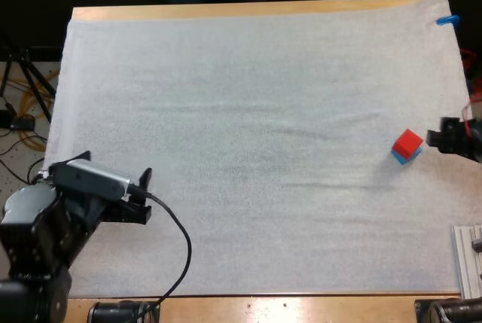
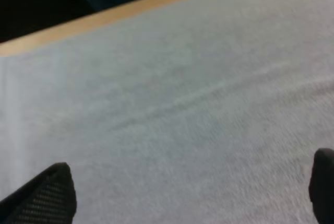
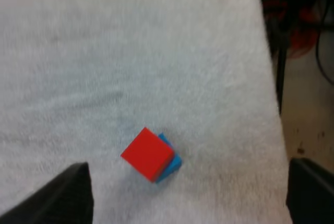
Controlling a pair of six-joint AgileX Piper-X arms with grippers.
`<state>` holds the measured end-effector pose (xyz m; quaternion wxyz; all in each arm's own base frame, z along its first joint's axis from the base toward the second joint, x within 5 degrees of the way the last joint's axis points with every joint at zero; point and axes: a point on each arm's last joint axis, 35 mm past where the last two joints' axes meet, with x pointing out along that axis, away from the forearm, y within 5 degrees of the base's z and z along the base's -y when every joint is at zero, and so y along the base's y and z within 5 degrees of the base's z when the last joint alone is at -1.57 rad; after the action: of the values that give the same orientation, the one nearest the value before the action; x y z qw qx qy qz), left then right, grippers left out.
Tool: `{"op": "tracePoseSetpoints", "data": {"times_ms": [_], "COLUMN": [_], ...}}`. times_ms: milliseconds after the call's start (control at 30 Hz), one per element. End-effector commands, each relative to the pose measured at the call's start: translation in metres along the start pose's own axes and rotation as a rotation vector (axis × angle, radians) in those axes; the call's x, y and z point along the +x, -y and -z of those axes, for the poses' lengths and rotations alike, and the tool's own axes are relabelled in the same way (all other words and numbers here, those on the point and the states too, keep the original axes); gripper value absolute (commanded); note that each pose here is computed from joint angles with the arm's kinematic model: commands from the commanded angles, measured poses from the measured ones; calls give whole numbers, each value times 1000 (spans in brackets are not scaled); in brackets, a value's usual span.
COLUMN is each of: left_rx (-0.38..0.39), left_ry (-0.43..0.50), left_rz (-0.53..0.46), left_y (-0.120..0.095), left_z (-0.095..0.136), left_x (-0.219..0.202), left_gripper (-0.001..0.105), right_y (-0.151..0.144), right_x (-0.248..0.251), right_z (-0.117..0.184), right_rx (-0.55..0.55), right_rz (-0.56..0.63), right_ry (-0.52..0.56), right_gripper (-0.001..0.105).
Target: Stack red cube on blue cube
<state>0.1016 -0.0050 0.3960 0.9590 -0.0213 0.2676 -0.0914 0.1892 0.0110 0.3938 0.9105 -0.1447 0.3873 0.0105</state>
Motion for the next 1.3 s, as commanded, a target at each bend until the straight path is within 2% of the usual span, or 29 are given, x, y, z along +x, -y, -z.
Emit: {"op": "tracePoseSetpoints", "data": {"times_ms": [0, 233, 333, 500, 600, 833, 933, 1067, 1167, 1267], "left_rx": [3, -1, -26, -4, 7, 21, 22, 16, -6, -18], "left_ry": [27, 48, 104, 217, 262, 327, 310, 276, 216, 193], "left_rz": [-29, -38, -37, -36, -37, -25, 1, 9, 19, 22], "left_y": [1, 5, 8, 15, 18, 24, 24, 24, 25, 25], "left_z": [-3, 7, 12, 27, 40, 87, 92, 96, 102, 105], "left_x": [-7, -30, -45, -75, -87, -108, -106, -105, -105, -103], "left_gripper": [87, 87, 87, 87, 87, 87, 87, 87, 87, 87], "right_y": [2, -1, -4, -8, -11, -18, -21, -23, -24, -24], "right_x": [-14, -50, -63, -80, -91, -103, -104, -100, -100, -100], "right_z": [4, 45, 66, 99, 119, 159, 173, 180, 182, 181], "right_rx": [-6, 5, 27, 41, 52, 71, 74, 91, 67, 67], "right_rz": [11, 42, 52, 69, 83, 109, 112, 92, 94, 95], "right_ry": [35, 140, 191, 277, 341, 460, 491, 436, 424, 426], "right_gripper": [73, 72, 72, 72, 72, 72, 72, 72, 72, 72]}}
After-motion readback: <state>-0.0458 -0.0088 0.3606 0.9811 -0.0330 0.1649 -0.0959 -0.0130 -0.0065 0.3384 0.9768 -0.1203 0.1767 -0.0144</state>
